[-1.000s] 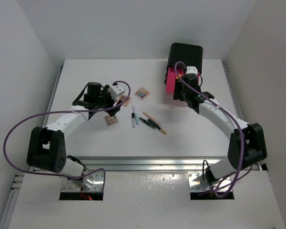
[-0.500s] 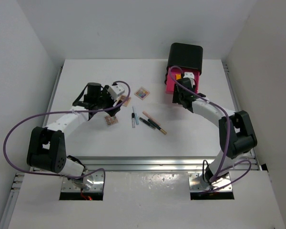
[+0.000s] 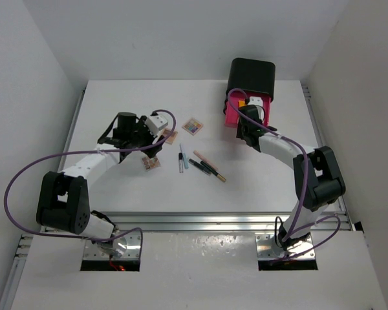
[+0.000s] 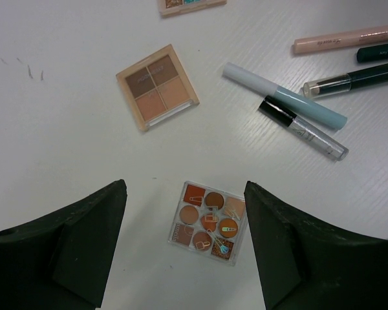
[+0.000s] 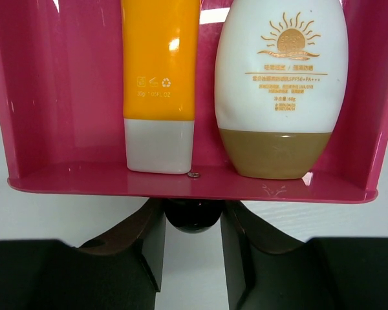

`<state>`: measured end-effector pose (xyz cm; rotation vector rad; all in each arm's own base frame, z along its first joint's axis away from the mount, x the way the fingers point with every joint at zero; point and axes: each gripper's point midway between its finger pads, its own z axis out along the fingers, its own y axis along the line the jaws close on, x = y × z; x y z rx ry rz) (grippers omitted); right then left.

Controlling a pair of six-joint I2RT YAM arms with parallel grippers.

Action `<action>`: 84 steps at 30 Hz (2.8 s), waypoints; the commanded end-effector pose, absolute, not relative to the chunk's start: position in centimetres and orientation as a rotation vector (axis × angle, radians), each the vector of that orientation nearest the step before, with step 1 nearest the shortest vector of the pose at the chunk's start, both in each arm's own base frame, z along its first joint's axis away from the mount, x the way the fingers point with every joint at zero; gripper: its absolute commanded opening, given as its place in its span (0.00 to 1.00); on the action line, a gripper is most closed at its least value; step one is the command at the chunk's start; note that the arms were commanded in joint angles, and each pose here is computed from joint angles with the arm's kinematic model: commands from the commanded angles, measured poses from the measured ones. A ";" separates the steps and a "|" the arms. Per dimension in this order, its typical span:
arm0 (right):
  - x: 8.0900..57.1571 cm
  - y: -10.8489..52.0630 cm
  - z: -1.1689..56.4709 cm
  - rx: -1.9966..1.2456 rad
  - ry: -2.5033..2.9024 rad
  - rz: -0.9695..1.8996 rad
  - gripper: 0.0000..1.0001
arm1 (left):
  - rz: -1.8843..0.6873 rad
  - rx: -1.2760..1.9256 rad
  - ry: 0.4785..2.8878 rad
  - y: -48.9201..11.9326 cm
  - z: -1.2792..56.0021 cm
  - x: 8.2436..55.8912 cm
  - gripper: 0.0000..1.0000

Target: Organize the makeup

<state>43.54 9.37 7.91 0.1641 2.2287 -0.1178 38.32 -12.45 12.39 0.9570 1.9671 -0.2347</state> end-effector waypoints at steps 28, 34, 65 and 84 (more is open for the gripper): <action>57.2 7.6 16.3 0.138 1.952 -0.044 0.00 | -0.203 0.916 1.946 -11.1 13.5 39.2 0.79; 58.8 7.3 15.7 0.150 1.937 -0.041 0.04 | -0.203 0.916 1.946 -11.1 13.7 39.3 0.79; 57.0 5.7 9.8 0.336 2.021 -0.160 0.57 | -0.213 0.920 1.942 -11.2 13.7 38.7 0.79; 57.5 5.9 9.3 0.276 1.984 -0.180 0.19 | -0.201 0.908 1.959 -10.6 13.3 38.7 0.79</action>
